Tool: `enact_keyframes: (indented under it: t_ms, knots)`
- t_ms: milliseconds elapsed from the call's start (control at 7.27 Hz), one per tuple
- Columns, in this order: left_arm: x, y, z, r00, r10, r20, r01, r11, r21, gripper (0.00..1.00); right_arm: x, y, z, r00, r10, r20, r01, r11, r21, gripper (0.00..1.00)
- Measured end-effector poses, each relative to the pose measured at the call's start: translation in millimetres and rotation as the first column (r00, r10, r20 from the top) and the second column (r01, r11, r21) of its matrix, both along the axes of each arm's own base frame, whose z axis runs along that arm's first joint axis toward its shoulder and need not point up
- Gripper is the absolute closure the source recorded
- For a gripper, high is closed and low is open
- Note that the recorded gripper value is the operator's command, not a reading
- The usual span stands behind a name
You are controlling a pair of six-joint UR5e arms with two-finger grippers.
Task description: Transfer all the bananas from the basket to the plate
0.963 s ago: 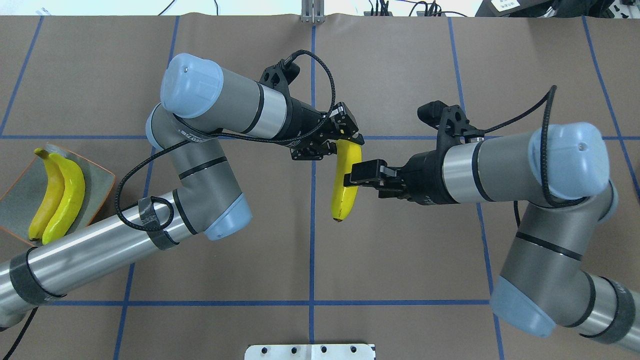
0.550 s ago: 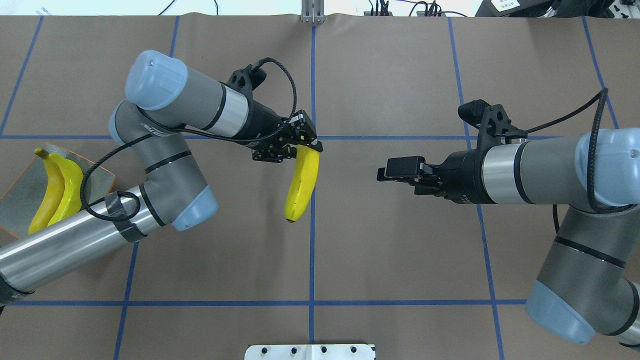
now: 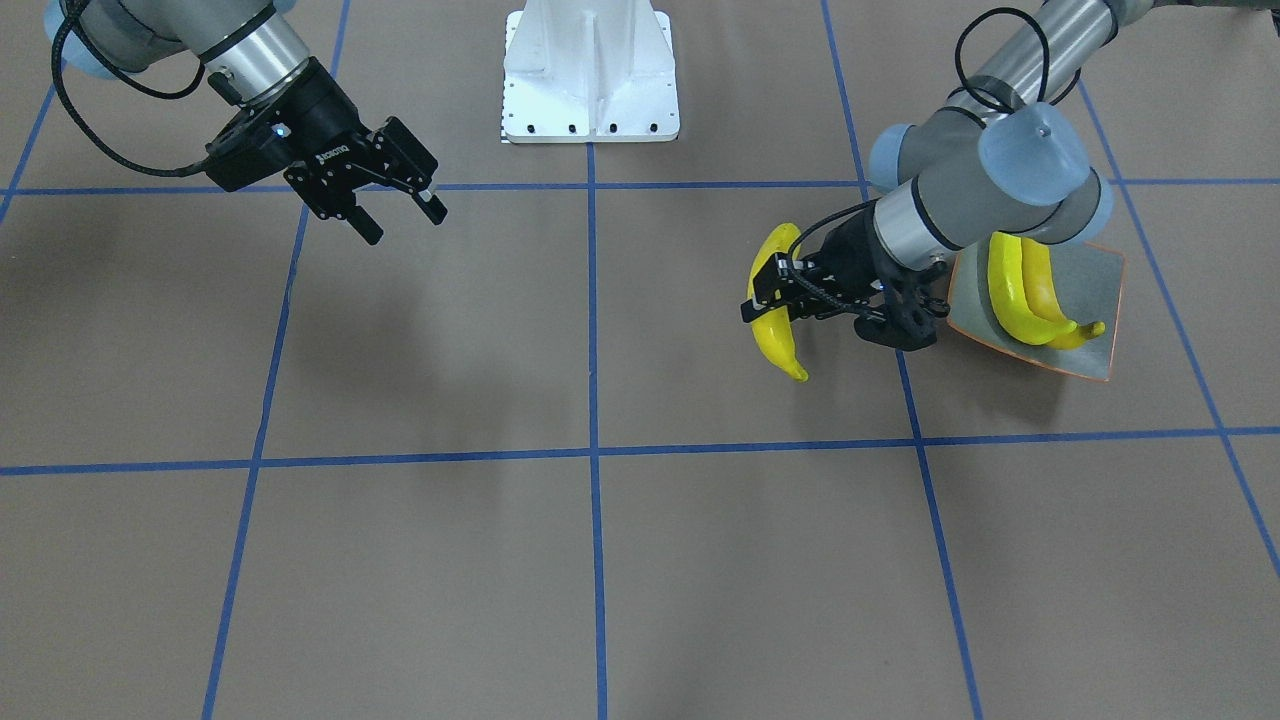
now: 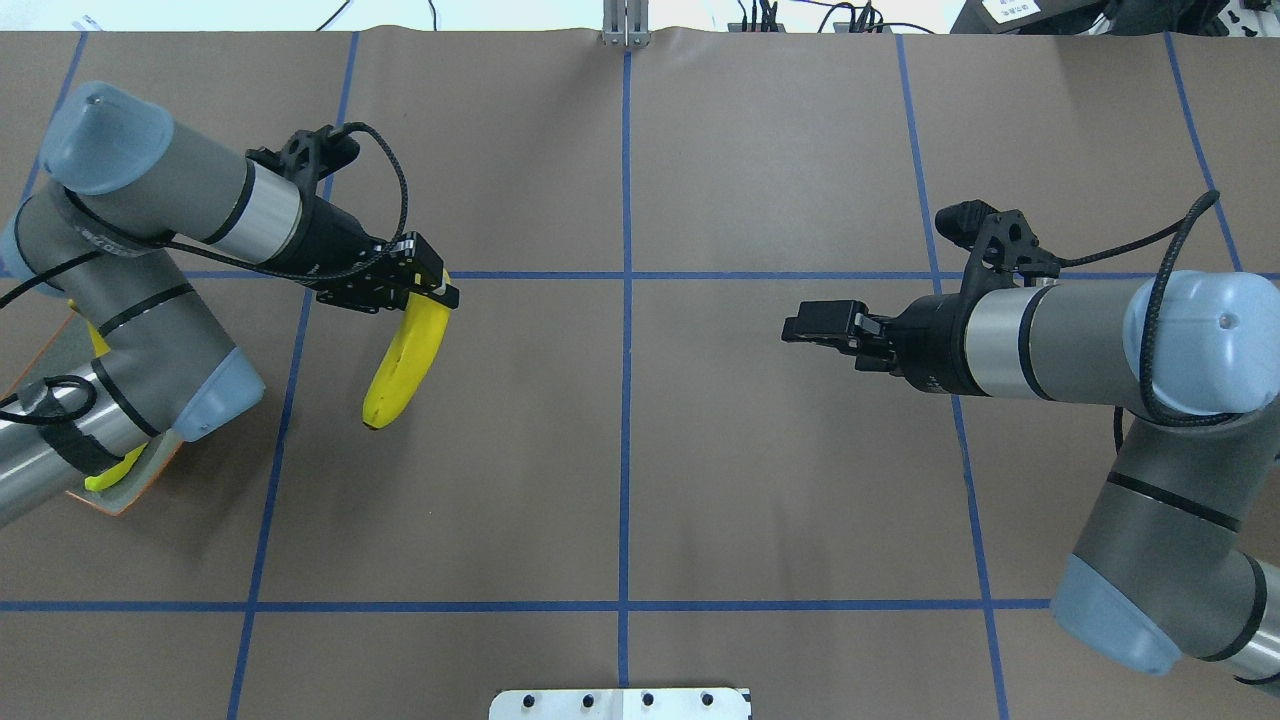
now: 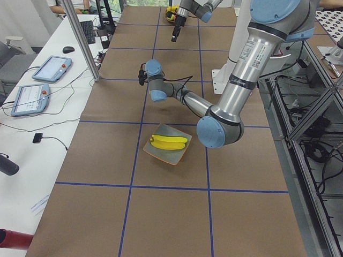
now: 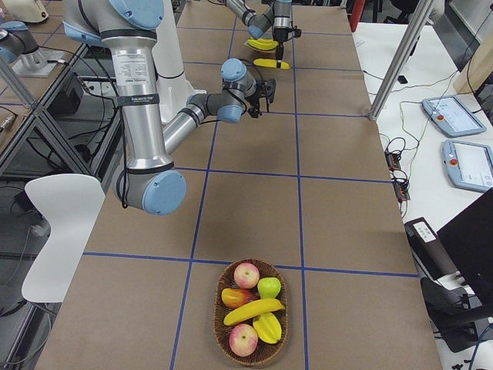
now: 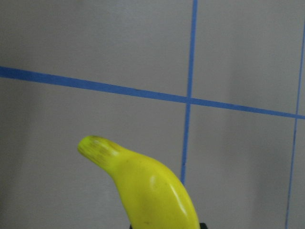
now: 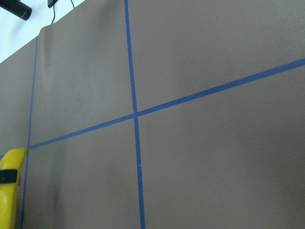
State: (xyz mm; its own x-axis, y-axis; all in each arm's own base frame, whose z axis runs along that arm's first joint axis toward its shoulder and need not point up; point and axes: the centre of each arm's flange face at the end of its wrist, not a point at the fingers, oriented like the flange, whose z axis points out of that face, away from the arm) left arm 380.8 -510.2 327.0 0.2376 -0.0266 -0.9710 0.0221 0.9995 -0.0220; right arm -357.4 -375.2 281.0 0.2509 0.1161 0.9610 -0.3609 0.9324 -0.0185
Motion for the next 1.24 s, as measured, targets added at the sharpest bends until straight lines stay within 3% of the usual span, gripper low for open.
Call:
enact_keyframes:
  t_ms: [275, 550, 825, 963, 1101, 1238]
  knots:
    - [-42.1, -7.5, 39.5, 0.989, 0.005, 0.147, -0.014, 0.998, 0.059, 1.0, -11.6, -10.7, 27.2, 1.0, 0.025, -0.004, -0.025, 1.0, 0.0, 0.0]
    - [-95.3, -14.1, 77.9, 0.949, -0.004, 0.315, -0.04, 0.99, 0.133, 1.0, -15.1, -15.1, 46.8, 0.999, 0.044, -0.022, -0.045, 0.999, -0.013, 0.0]
    - [-144.4, -13.0, 93.9, 0.855, -0.012, 0.518, -0.108, 0.974, 0.2, 1.0, -16.3, -16.0, 56.3, 0.998, 0.049, -0.035, -0.05, 0.999, -0.021, 0.0]
    - [-163.3, -3.2, 101.9, 0.79, -0.018, 0.613, -0.134, 0.971, 0.201, 1.0, -17.3, -16.9, 58.7, 0.998, 0.053, -0.039, -0.054, 0.998, -0.022, 0.0]
    - [-176.3, 7.1, 113.6, 0.735, -0.023, 0.678, -0.147, 0.97, 0.192, 1.0, -18.3, -17.8, 60.9, 0.997, 0.057, -0.044, -0.058, 0.998, -0.023, 0.0]
    - [-184.6, 16.3, 128.0, 0.7, -0.016, 0.714, -0.155, 0.973, 0.174, 1.0, -19.6, -18.4, 62.7, 0.997, 0.062, -0.048, -0.063, 0.998, -0.023, 0.0]
